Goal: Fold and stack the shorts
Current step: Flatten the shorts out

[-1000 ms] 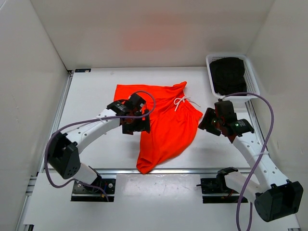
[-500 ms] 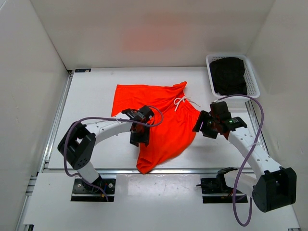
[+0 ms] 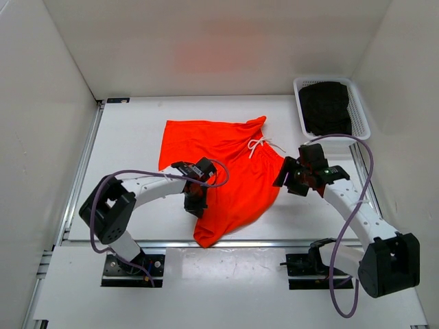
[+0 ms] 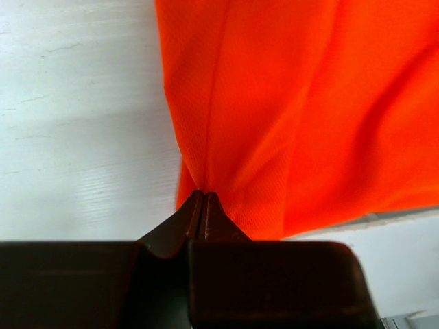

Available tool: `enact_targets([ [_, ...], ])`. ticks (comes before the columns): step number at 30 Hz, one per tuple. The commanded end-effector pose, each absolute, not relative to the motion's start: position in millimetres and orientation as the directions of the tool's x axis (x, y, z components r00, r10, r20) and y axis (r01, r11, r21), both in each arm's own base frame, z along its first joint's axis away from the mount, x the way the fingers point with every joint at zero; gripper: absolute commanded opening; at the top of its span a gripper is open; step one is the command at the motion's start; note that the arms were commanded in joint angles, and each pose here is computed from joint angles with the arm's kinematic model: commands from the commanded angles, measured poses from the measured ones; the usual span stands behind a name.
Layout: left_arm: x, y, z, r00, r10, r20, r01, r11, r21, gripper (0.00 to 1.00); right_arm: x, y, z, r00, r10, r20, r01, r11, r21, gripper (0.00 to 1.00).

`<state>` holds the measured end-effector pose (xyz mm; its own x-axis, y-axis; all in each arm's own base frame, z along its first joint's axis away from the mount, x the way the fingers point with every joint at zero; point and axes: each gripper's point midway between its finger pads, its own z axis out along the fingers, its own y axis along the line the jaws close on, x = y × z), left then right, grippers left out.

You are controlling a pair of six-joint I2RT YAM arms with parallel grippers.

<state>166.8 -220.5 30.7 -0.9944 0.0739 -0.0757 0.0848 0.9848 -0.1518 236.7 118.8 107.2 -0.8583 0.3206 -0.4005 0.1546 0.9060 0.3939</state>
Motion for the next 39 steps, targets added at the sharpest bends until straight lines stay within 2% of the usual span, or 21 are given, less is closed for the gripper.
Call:
enact_targets([
  [1,173,-228,58,-0.989,0.069,-0.135,0.1,0.964,-0.245,0.1,244,124,98,-0.862,0.327,-0.387,0.151,0.895,0.419,0.68],
  [7,202,-187,99,-0.972,-0.007,-0.233,0.04,0.98,-0.193,0.1,267,121,79,-0.857,0.37,-0.359,0.198,0.879,0.433,0.7],
  [11,228,-139,106,-0.955,-0.11,-0.275,-0.075,0.988,-0.134,0.1,283,119,69,-0.86,0.379,-0.342,0.226,0.883,0.41,0.7],
  [13,246,-123,114,-0.936,-0.187,-0.298,-0.146,0.977,-0.157,0.1,293,119,65,-0.857,0.381,-0.347,0.231,0.886,0.402,0.7],
  [18,281,-91,102,-0.904,-0.325,-0.278,-0.292,0.944,-0.154,0.1,316,122,60,-0.847,0.409,-0.339,0.259,0.875,0.409,0.67],
  [25,308,-67,82,-0.891,-0.386,-0.24,-0.364,0.922,-0.131,0.1,340,127,48,-0.852,0.415,-0.318,0.276,0.873,0.402,0.61],
  [28,326,-62,77,-0.887,-0.403,-0.226,-0.383,0.915,-0.131,0.1,352,131,44,-0.847,0.433,-0.31,0.293,0.865,0.408,0.52],
  [30,348,-59,85,-0.876,-0.408,-0.257,-0.382,0.912,-0.145,0.1,353,131,37,-0.85,0.441,-0.29,0.31,0.862,0.401,0.41],
  [31,356,-56,80,-0.875,-0.42,-0.243,-0.394,0.907,-0.147,0.1,353,132,37,-0.845,0.452,-0.284,0.322,0.856,0.405,0.27],
  [33,379,-53,92,-0.864,-0.424,-0.273,-0.394,0.905,-0.161,0.1,352,130,38,-0.839,0.462,-0.287,0.332,0.853,0.402,0.12],
  [34,387,-49,94,-0.858,-0.433,-0.274,-0.403,0.901,-0.162,0.1,352,128,40,-0.83,0.475,-0.293,0.347,0.85,0.396,0.01],
  [36,405,-43,96,-0.856,-0.432,-0.283,-0.407,0.902,-0.143,0.1,341,128,44,-0.819,0.493,-0.293,0.363,0.841,0.4,0.01],
  [37,410,-43,95,-0.865,-0.415,-0.281,-0.393,0.91,-0.135,0.13,335,130,45,-0.823,0.493,-0.284,0.366,0.841,0.399,0.01],
  [38,412,-44,85,-0.881,-0.403,-0.246,-0.383,0.915,-0.126,0.25,331,132,52,-0.814,0.496,-0.303,0.367,0.843,0.393,0.01],
  [39,421,-45,92,-0.882,-0.395,-0.258,-0.374,0.919,-0.13,0.4,325,134,52,-0.815,0.495,-0.302,0.371,0.845,0.384,0.01],
])
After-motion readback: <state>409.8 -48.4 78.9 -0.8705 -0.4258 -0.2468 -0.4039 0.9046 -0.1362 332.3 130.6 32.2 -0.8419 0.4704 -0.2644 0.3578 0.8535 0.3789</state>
